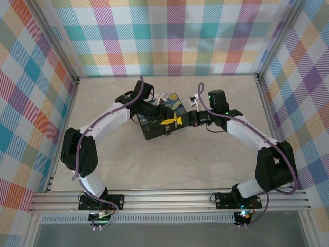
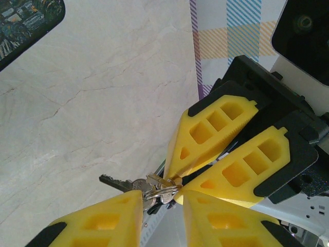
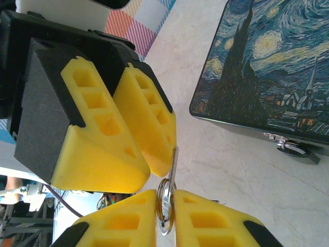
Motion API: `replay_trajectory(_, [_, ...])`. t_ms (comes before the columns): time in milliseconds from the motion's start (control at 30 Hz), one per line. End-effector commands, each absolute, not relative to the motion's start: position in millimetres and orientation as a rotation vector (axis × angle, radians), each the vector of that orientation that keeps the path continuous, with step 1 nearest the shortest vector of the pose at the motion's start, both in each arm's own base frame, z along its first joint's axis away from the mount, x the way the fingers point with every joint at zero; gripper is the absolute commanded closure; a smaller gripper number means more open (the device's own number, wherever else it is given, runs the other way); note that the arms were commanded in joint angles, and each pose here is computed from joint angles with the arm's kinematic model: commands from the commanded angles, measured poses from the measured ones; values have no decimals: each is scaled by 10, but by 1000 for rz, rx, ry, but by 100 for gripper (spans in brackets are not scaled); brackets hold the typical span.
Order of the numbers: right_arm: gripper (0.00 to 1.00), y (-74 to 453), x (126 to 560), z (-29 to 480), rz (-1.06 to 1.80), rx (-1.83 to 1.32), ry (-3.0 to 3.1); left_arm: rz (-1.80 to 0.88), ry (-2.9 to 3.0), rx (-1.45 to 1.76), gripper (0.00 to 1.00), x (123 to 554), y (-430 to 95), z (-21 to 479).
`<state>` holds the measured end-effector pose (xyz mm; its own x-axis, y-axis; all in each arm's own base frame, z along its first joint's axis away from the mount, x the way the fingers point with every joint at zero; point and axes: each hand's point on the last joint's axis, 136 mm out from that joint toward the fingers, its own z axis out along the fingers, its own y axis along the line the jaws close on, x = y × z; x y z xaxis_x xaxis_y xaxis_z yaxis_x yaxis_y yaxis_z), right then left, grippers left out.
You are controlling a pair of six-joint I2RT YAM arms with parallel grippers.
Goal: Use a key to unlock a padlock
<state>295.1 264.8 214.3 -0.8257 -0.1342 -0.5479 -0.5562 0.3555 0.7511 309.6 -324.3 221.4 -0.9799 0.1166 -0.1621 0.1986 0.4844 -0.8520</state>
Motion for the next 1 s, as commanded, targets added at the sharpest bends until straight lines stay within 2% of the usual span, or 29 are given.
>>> replay_trajectory(0, [84, 2717, 2933, 2249, 1517, -657, 2175, -1550, 2594, 337, 73, 3078, -3285, 2361])
replay_trajectory(400, [84, 2753, 2865, 2232, 1577, -684, 2179, -1538, 2590, 304, 78, 3178, -3314, 2311])
replay_trajectory(633, [83, 2757, 2875, 2239, 1579, -681, 2169, -1543, 2594, 316, 90, 3143, -3304, 2296])
replay_trajectory(733, [82, 2755, 2880, 2223, 1575, -674, 2178, -1539, 2593, 316, 100, 3137, -3292, 2280])
replay_trajectory(800, [78, 2748, 2873, 2218, 1568, -676, 2181, -1525, 2594, 306, 100, 3151, -3270, 2261])
replay_trajectory(900, [58, 2717, 2829, 2184, 1543, -685, 2199, -1498, 2572, 280, 100, 3219, -3199, 2250])
replay_trajectory(967, [49, 2669, 2798, 2149, 1511, -684, 2214, -1498, 2535, 279, 100, 3267, -3154, 2274])
